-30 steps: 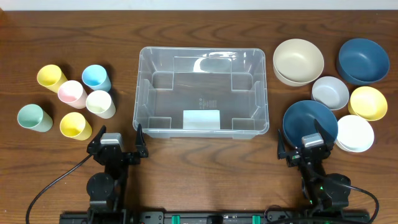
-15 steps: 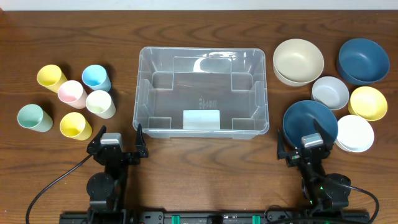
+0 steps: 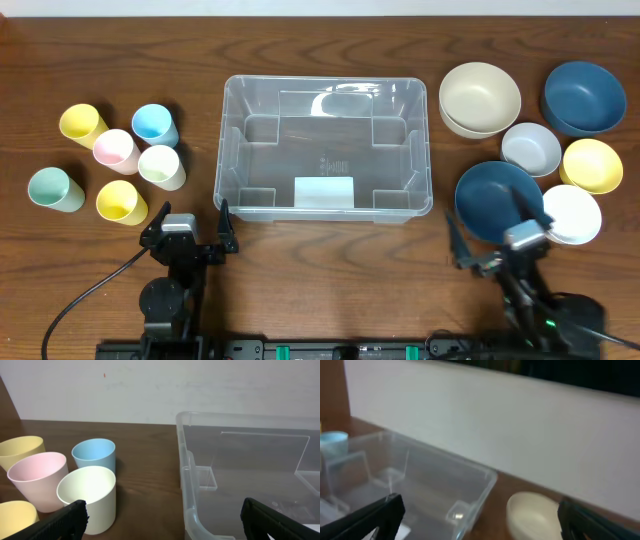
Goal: Pack container
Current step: 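Reach the right gripper to the cream bowl and grip its rim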
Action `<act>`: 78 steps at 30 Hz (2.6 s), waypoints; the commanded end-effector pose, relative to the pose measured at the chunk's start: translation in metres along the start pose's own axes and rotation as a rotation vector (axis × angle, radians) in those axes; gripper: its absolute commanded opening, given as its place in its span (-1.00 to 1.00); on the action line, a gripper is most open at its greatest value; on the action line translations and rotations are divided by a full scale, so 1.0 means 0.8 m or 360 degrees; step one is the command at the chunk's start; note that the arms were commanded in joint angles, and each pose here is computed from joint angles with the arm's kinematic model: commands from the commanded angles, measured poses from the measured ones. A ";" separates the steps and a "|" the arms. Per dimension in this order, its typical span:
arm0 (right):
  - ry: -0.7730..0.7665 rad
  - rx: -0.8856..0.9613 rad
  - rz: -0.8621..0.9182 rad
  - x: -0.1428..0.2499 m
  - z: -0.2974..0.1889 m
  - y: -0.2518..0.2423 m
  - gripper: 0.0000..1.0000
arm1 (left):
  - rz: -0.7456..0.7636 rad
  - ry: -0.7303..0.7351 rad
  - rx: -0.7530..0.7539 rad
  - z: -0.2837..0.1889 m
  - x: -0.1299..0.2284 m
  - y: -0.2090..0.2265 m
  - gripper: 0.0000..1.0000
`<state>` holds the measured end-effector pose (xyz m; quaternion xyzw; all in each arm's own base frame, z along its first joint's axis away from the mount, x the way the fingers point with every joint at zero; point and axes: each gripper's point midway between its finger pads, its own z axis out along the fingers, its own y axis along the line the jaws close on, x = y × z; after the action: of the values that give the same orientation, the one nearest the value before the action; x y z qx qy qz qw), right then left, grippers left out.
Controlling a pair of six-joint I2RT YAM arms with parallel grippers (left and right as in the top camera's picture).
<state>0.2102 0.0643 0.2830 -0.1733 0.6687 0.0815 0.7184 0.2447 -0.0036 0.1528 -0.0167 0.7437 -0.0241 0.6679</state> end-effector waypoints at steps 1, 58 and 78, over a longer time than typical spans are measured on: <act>0.0086 0.0078 -0.0066 -0.056 0.003 -0.022 0.98 | 0.0024 0.0075 -0.0016 0.001 0.020 0.003 0.96; 0.1685 0.0979 0.1155 0.302 0.254 -0.246 0.56 | 0.0024 0.0075 -0.0016 0.001 0.020 0.003 0.96; 0.1743 0.1045 0.1105 0.331 0.248 -0.251 0.40 | 0.0024 0.0075 -0.0016 0.001 0.020 0.003 0.96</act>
<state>0.4897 -0.0780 0.0636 0.2578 0.9381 0.0144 0.2311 0.2447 -0.0036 0.1527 -0.0167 0.7438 -0.0241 0.6677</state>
